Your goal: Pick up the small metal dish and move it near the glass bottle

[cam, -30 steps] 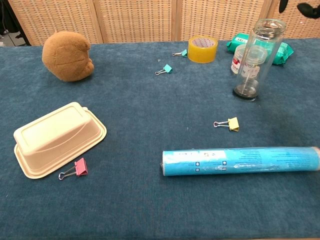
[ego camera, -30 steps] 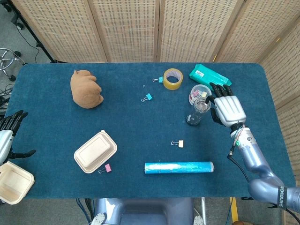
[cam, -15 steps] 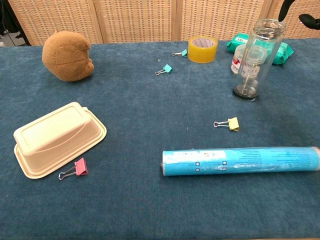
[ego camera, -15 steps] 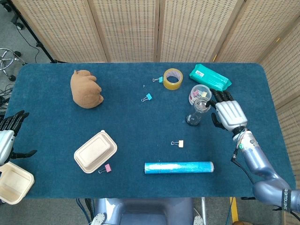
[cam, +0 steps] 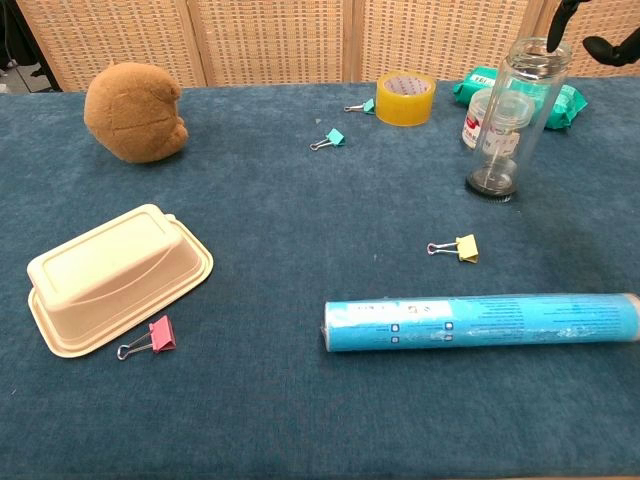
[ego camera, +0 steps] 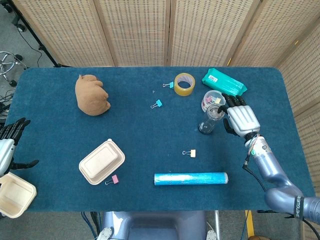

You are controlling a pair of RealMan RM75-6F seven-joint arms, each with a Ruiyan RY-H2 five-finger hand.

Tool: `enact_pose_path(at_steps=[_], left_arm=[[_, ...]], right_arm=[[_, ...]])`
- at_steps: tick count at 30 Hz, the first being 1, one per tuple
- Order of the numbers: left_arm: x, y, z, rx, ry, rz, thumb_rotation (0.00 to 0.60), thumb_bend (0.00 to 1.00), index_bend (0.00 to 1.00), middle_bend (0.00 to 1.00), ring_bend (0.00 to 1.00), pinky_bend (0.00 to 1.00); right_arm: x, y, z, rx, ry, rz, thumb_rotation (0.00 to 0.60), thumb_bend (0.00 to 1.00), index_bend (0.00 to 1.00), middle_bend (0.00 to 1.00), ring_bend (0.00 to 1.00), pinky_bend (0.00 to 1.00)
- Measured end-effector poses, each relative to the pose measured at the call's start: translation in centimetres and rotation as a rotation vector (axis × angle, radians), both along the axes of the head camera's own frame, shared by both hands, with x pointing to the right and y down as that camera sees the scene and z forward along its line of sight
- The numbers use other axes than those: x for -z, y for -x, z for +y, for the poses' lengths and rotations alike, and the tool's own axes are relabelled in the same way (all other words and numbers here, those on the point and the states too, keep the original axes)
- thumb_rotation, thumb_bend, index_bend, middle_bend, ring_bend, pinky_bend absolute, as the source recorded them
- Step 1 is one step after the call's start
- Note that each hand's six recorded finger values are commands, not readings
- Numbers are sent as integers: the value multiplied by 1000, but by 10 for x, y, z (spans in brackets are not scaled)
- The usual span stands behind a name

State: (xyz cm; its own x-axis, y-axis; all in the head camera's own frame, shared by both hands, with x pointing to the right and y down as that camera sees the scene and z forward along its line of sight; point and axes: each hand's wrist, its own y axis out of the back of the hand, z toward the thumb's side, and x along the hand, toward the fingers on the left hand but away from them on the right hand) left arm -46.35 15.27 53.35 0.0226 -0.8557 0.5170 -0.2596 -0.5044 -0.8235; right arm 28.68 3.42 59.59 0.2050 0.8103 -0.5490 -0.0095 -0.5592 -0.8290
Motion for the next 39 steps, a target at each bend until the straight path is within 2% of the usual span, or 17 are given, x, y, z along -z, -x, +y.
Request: enact_pose_path(at_steps=[26, 39], left_arm=[[1, 0, 1, 0, 2, 5, 600, 0, 0, 0, 0, 0], [1, 1, 0, 3, 2, 6, 600, 0, 0, 0, 0, 0]], right_arm=[[-20, -3, 2, -13, 31, 23, 600, 656, 367, 0, 0, 0], [-1, 3, -2, -7, -16, -7, 600, 656, 359, 0, 0, 0]])
